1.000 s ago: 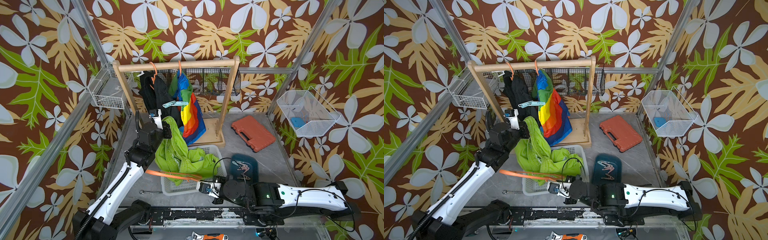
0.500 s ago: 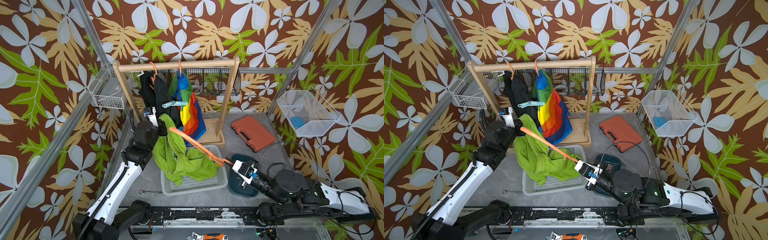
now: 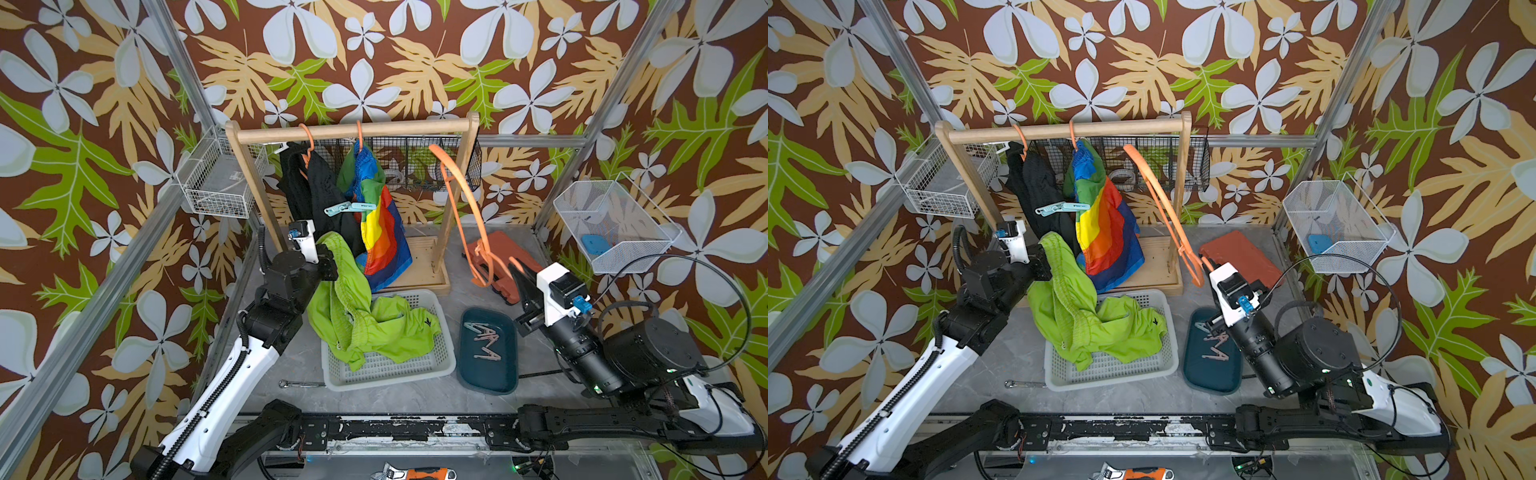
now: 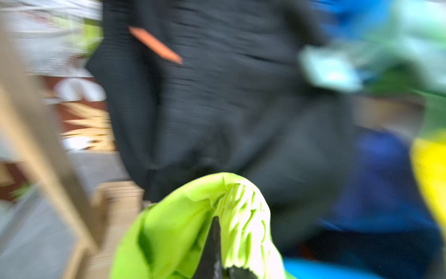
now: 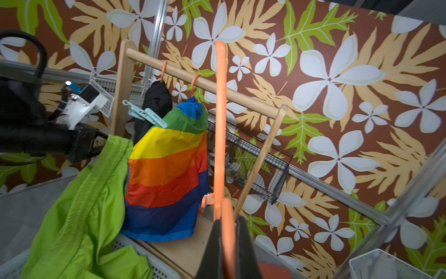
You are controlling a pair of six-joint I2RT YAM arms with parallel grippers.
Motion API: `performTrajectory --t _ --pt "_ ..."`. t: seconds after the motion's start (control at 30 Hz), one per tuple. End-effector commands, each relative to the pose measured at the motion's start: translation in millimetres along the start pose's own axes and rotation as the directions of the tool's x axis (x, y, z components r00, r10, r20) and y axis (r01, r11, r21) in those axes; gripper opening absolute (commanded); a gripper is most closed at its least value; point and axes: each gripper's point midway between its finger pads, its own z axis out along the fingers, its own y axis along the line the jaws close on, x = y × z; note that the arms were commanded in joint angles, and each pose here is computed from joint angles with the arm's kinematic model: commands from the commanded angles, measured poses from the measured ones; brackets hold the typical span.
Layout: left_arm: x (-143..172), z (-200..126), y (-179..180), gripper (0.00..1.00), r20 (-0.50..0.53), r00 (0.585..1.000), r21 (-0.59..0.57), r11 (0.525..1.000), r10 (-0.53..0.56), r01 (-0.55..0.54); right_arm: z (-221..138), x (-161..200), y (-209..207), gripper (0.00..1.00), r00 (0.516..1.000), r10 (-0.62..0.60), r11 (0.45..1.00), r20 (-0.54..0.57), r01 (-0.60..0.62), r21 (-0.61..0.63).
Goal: Remove the clothespins securing shorts to the hanger
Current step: Pick up the hanger from the basket, then place the shorts in the basket.
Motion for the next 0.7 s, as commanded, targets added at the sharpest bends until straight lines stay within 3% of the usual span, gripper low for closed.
performTrajectory --t 0.0,0.2,0.43,0.67 --pt "-1.2 -8.9 -29.2 0.00 -0.005 1.000 0.069 0.997 -0.018 0.019 12.1 -14.7 -22.6 0.00 0.999 0.037 0.995 0.016 -0.039 0.091" --pt "24.2 -29.4 -75.7 0.00 -0.052 0.997 0.182 0.982 -0.048 0.056 57.3 -14.3 -15.6 0.00 0.999 0.050 0.996 -0.020 -0.048 0.073" --pt "84.4 -44.1 -118.3 0.00 -0.155 0.986 0.270 0.958 -0.057 0.098 115.0 -5.8 2.6 0.00 0.994 0.088 0.996 -0.062 -0.089 -0.009" --pt "146.6 -24.8 -144.3 0.00 -0.233 0.969 0.335 0.928 -0.082 0.159 134.1 -8.4 22.5 0.00 0.993 0.096 0.992 -0.061 -0.101 -0.072"
